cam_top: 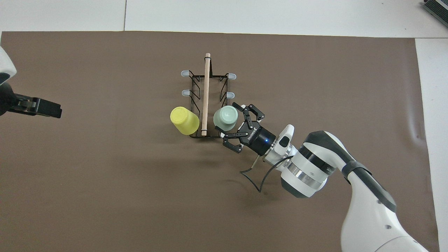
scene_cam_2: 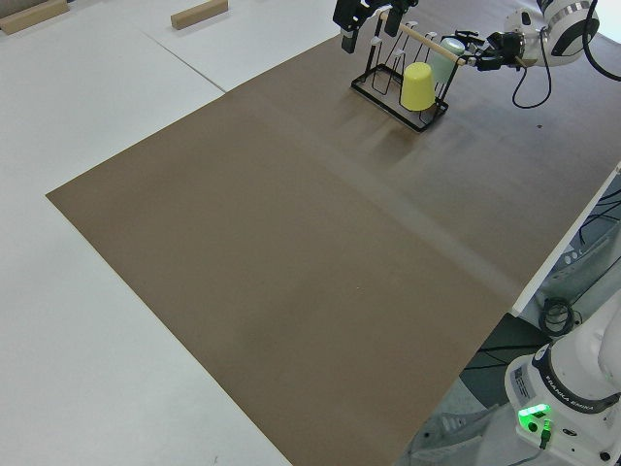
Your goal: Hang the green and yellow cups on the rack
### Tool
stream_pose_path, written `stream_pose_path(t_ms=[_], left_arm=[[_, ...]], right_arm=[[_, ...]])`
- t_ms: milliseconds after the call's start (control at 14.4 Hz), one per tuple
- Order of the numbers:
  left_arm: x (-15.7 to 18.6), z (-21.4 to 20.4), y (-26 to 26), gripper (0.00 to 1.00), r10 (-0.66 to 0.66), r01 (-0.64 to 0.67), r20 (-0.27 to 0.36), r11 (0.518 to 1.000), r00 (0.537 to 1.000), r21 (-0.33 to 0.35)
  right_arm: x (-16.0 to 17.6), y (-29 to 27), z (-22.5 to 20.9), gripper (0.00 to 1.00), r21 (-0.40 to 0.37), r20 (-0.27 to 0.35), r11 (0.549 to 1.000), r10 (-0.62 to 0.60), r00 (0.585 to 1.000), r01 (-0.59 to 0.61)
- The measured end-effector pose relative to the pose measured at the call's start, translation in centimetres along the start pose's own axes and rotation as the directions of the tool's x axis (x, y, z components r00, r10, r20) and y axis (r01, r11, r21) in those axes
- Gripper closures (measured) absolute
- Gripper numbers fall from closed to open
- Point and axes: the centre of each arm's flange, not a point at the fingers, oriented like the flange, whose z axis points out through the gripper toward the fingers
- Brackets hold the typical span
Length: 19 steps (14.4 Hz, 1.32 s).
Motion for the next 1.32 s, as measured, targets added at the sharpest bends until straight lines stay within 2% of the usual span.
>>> stream_pose_path(t_ms=[557,766,906,1115,1324], left_arm=[[-0.2,0.3,-0.4,0.0,-0.007,0.007,0.02,1.0,1.0,-0.002],[-0.2,0.3,-0.4,0.0,-0.007,0.007,0.02,1.0,1.0,-0.002],[-0.2,0.3,-0.4,0.0,-0.007,0.007,0.02,1.0,1.0,-0.002],[-0.2,0.3,-0.4,0.0,-0.007,0.007,0.02,1.0,1.0,-0.002],[-0.2,0.3,-0.4,0.0,-0.007,0.007,0.02,1.0,1.0,-0.002]], right_arm=[[-1.0,0.4,-0.9,0.0,-0.038,0.091,0.999,0.002,0.996,0.001],[-0.6,1.3,-2.0,0.0,-0.047,0.17,0.998,-0.033,0.985,0.042],[1.0,3.0,-3.5,0.0,-0.046,0.246,0.992,-0.099,0.964,0.114],[4.2,5.0,-5.2,0.0,-0.027,0.303,0.976,-0.199,0.932,0.218],[5.9,7.2,-6.7,0.0,0.067,0.348,0.938,-0.34,0.874,0.339]])
